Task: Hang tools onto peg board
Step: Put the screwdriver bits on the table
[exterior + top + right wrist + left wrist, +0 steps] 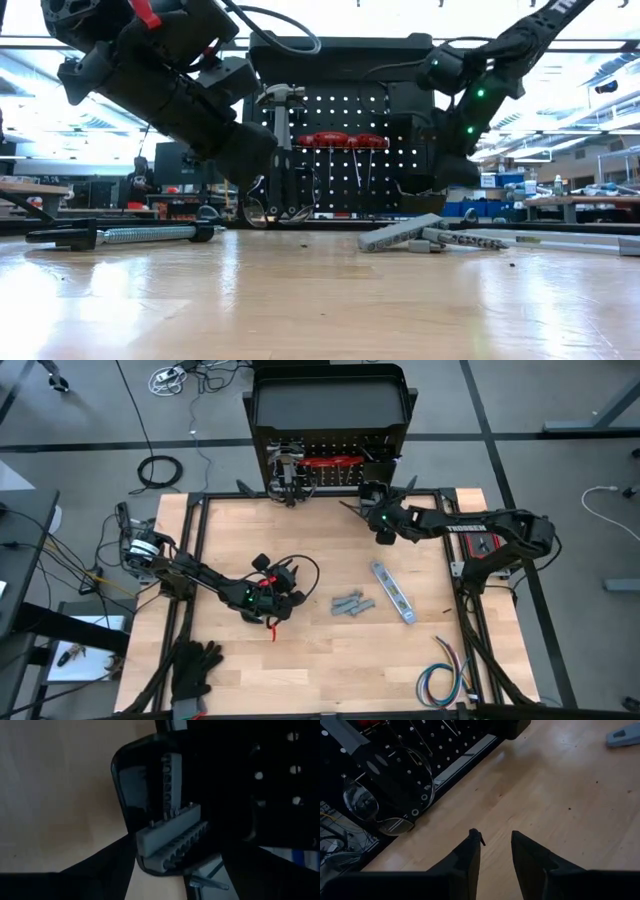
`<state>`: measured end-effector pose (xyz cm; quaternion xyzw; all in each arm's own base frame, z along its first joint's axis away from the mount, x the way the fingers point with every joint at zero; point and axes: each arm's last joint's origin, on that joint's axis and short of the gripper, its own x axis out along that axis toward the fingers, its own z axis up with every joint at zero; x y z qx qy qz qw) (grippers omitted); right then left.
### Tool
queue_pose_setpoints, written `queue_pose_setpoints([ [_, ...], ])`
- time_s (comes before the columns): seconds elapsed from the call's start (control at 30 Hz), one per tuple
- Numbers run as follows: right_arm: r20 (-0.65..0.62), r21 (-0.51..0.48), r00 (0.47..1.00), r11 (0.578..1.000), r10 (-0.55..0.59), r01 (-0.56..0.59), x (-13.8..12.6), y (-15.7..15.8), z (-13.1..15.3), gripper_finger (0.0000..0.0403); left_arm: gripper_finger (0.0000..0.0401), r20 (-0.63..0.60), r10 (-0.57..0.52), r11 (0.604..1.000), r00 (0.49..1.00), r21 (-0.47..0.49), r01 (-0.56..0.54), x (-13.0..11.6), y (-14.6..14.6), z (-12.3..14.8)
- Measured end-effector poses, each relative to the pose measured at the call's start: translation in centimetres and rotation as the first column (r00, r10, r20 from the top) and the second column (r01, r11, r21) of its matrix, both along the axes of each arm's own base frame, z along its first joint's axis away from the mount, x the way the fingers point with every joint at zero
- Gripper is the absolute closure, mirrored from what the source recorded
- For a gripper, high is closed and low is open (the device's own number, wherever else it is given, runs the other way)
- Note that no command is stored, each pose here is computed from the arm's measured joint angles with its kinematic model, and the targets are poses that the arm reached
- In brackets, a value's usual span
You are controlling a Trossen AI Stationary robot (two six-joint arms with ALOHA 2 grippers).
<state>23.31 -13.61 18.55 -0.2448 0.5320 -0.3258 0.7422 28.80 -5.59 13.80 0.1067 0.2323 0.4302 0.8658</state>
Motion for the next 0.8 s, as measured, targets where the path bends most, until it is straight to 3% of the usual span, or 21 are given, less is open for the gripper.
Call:
queue_pose_setpoints([
  [0.4, -0.001, 0.014, 1.0, 1.0, -0.013, 0.013, -0.5, -1.7, -0.4, 0.0142, 0.0291, 0.0, 0.0, 1.0, 1.0, 0.0, 0.0, 0.0, 0.0, 0.0],
  [0.8, -0.01, -0.1, 1.0, 0.995, -0.026, 0.025, -0.1, -2.1, 0.2, 0.018, 0.0291, -0.001, 0.0, 1.0, 1.0, 0.001, 0.0, 0.0, 0.0, 0.0],
])
